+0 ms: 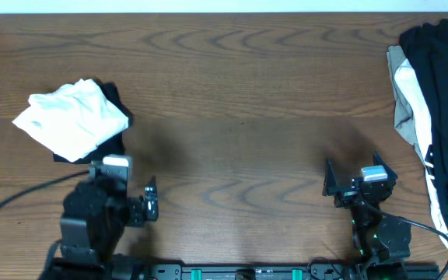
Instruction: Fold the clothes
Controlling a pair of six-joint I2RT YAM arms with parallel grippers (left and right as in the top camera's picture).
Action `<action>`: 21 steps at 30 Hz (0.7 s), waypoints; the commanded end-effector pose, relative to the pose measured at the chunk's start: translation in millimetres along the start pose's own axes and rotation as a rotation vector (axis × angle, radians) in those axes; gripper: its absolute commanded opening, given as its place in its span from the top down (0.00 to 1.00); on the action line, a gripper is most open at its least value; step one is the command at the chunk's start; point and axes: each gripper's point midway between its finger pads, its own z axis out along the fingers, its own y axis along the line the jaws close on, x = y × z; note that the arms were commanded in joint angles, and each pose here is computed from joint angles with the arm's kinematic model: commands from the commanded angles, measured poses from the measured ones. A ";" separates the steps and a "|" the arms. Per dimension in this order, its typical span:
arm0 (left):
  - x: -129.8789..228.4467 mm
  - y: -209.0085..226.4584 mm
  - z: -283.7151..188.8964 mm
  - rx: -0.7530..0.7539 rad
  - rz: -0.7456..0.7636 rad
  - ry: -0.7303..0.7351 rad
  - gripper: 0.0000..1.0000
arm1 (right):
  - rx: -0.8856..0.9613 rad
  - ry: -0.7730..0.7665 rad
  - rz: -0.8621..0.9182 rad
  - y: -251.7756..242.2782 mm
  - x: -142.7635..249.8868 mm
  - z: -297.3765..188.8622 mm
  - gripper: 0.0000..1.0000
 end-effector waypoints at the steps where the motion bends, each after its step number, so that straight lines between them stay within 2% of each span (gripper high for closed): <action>1: 17.0 5.5 7.5 -0.028 0.018 -0.053 0.02 | -0.003 0.002 -0.008 0.2 0.9 -0.3 0.01; 8: 30.1 8.9 29.6 -0.043 0.009 -0.218 0.02 | -0.003 0.002 -0.008 0.2 0.9 -0.3 0.01; 21: 6.1 34.9 61.9 -0.189 -0.048 -0.531 0.02 | -0.003 0.002 -0.008 0.2 0.9 -0.3 0.01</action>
